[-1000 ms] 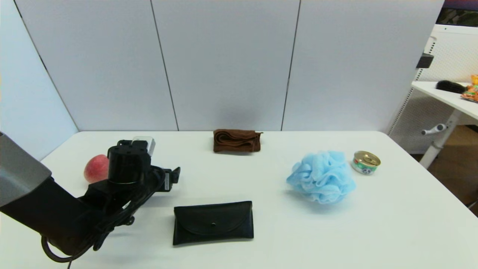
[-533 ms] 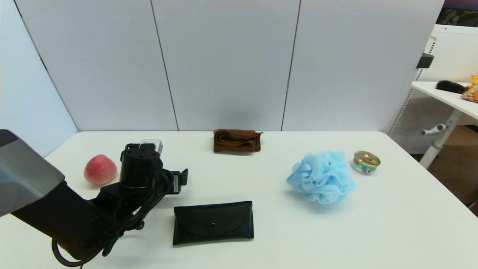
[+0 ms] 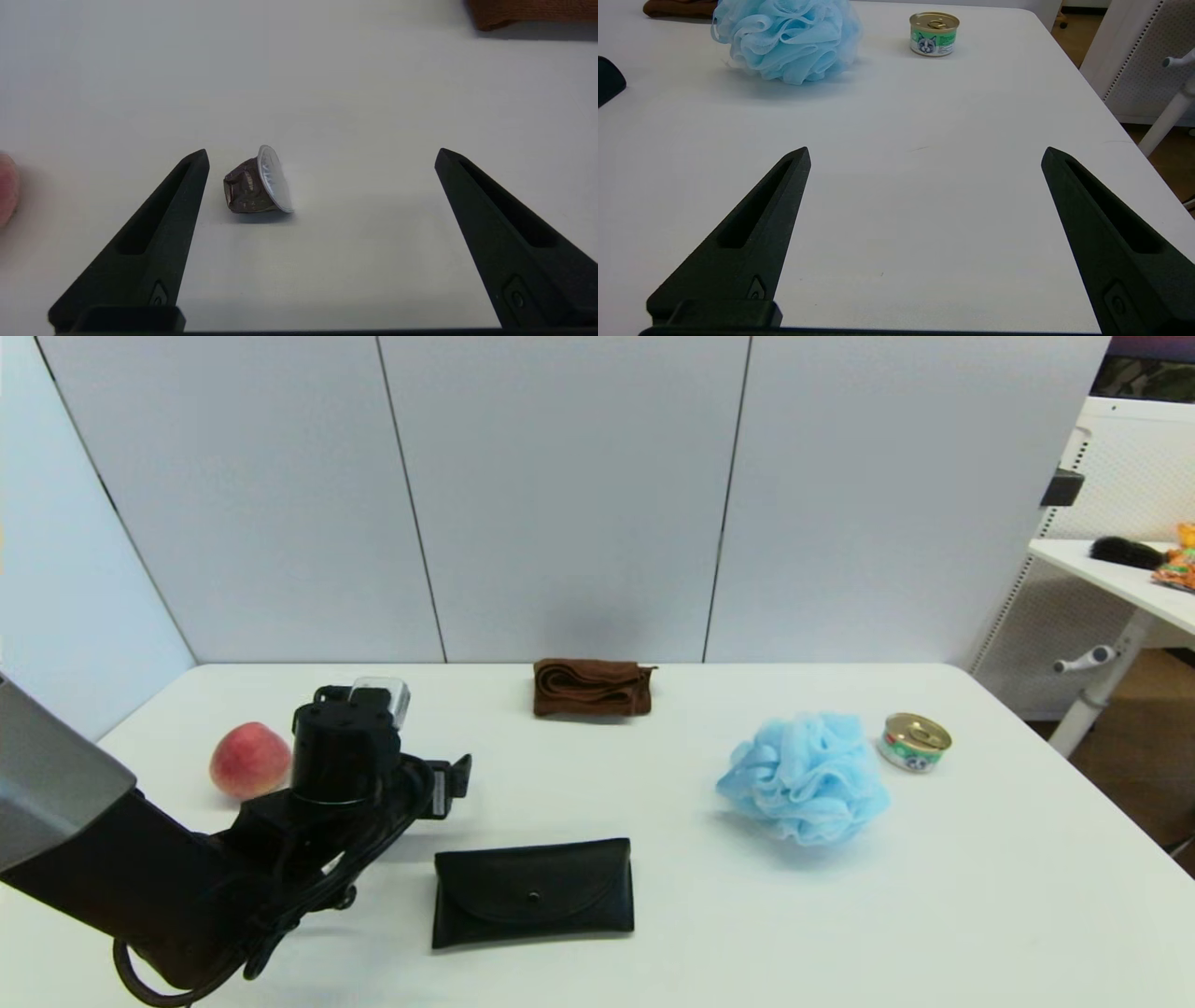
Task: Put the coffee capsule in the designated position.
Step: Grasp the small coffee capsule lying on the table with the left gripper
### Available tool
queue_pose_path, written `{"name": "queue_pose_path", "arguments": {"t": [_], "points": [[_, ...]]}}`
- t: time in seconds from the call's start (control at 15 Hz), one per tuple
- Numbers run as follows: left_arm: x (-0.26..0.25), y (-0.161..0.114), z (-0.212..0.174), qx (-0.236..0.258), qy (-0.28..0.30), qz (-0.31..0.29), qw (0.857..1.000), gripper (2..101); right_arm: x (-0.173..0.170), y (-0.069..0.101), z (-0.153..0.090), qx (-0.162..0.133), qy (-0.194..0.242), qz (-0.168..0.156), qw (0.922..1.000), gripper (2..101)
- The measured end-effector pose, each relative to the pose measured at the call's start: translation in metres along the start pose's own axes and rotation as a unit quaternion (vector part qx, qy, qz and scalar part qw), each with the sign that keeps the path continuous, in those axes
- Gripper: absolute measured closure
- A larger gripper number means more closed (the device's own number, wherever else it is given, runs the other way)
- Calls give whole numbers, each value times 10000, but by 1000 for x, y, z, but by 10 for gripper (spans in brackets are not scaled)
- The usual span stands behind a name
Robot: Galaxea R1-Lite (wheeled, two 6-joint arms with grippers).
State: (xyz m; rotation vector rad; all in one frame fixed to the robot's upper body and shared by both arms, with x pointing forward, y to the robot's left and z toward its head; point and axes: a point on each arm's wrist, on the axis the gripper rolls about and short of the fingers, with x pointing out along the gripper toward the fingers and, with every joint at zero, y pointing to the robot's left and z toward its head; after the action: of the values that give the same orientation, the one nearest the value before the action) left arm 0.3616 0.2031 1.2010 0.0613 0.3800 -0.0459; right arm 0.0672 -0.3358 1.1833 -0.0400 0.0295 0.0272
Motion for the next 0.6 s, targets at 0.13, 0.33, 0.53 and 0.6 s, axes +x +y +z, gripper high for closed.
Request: {"name": "queue_pose_path", "arguments": {"t": [0.13,0.33,0.53,0.6], "points": [[-1,0,1,14,-14,-9,10000,53,0,0,0,0,0,0,10000,43],[-3,2,-2,-26,106,25,9999,53,0,0,0,1,2,0,10000,43],[-2,3,-2,-249,117,55,9996,53,0,0,0,-2,-2,0,10000,43],[-2,3,-2,-361,128,64,9992,53,0,0,0,1,0,2,10000,43]]}}
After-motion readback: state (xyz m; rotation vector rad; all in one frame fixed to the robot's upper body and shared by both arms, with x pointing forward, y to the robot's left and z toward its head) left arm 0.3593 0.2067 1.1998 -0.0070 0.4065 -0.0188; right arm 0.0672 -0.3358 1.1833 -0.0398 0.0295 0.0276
